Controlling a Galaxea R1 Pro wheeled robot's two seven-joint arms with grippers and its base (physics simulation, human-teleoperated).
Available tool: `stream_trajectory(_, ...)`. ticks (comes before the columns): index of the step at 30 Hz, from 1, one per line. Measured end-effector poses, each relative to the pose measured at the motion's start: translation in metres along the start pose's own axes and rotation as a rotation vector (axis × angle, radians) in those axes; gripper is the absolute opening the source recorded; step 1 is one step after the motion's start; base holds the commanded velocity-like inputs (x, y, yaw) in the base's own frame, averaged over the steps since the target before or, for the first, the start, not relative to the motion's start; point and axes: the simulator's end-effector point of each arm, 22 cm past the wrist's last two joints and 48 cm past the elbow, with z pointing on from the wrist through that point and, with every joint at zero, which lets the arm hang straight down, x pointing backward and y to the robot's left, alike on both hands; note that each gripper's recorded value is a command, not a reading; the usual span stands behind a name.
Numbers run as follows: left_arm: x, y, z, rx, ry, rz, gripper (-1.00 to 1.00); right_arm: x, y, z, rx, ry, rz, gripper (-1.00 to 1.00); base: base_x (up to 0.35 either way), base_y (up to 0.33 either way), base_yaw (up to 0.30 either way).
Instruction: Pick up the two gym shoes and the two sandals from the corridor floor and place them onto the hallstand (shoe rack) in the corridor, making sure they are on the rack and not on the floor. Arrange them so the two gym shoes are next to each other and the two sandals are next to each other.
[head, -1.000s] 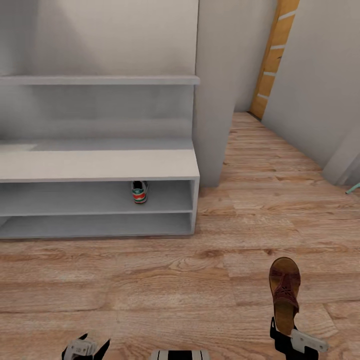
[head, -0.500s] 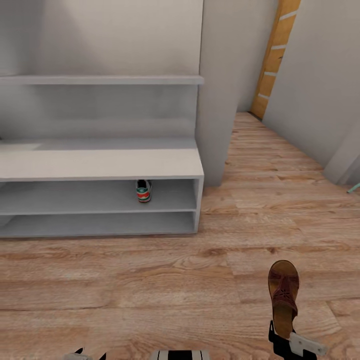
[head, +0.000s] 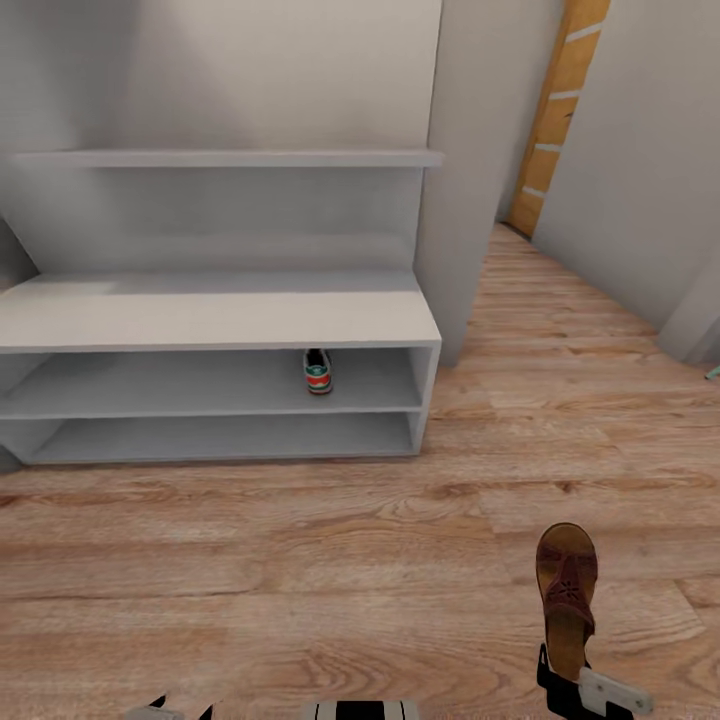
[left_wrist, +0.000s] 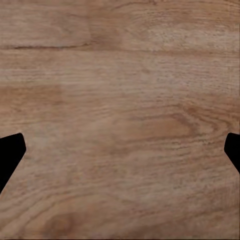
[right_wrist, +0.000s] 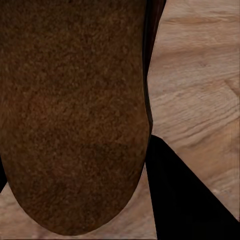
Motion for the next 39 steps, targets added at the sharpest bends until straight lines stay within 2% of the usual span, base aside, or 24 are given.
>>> stream_trajectory(15, -0.0009, -0.0001, -0.0004, 0.004, -0.003, -0.002, 1.00, 0.0081, 0.0002, -0.0018, -0.001, 0.018, -0.004, -1.00, -0.141, 0.287, 0.000)
stream_trajectory(39, -0.0012, -0.0002, -0.0004, 0.005, -0.003, -0.002, 1.00, 0.0082, 0.0000, -0.0019, -0.001, 0.018, -0.003, -1.00, -0.007, 0.304, 0.000)
